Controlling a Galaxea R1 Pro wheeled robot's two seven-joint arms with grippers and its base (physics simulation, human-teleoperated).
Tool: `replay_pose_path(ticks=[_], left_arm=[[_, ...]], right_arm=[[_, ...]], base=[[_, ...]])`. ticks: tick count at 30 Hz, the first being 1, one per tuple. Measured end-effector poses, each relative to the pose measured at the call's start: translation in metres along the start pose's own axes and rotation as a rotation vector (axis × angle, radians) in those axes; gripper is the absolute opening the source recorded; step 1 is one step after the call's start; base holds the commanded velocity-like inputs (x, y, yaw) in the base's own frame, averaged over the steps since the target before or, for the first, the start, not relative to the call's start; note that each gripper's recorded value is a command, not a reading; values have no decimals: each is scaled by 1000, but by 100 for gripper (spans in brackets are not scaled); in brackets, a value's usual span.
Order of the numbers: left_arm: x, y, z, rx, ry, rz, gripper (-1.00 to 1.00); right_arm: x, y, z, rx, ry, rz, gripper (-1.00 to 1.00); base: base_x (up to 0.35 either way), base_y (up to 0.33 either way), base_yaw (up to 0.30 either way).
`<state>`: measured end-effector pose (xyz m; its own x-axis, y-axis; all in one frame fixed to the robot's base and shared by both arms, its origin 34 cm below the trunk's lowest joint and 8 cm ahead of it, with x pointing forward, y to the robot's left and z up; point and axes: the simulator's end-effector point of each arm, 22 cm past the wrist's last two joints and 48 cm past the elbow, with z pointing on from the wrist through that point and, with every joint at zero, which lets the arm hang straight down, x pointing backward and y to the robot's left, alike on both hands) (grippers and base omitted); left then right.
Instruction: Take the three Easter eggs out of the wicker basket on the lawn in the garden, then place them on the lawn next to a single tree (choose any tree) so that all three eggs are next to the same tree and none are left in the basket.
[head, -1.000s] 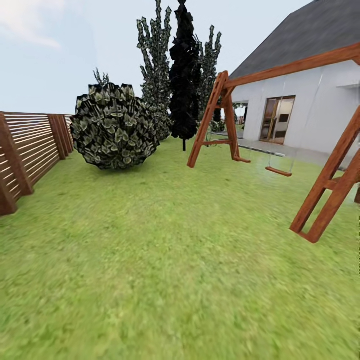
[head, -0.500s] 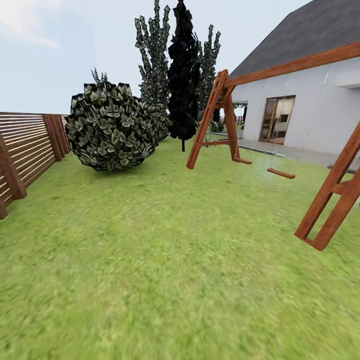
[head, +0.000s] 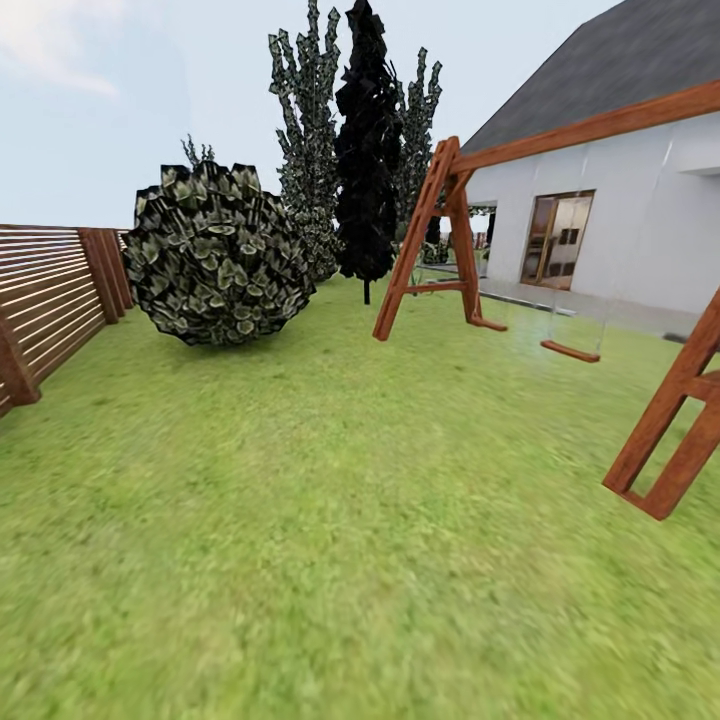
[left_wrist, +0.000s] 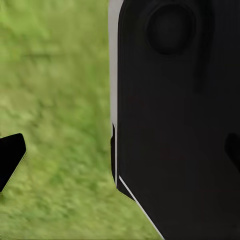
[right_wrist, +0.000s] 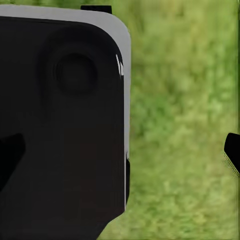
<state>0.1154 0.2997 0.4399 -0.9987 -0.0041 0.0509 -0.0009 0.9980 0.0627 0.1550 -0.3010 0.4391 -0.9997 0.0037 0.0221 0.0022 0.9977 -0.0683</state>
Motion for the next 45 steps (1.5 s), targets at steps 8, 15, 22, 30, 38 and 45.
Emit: replay_pose_path(ticks=[8,15,22,30,38,45], left_arm=[[0,0,0,0,0,0,100],[0,0,0,0,0,0,100],[0,0,0,0,0,0,100],[0,0,0,0,0,0,100],[0,0,0,0,0,0,100],[0,0,0,0,0,0,100]], right_arm=[[0,0,0,0,0,0,100],[0,0,0,0,-2,1,100],[-1,0,0,0,-2,2,100],[0,0,0,0,-1,1,100],[0,0,0,0,-2,1,100],[0,0,0,0,-2,1,100]], base=[[333,0,0],[333,0,0],[333,0,0],[333,0,0],[333,0,0],[333,0,0]])
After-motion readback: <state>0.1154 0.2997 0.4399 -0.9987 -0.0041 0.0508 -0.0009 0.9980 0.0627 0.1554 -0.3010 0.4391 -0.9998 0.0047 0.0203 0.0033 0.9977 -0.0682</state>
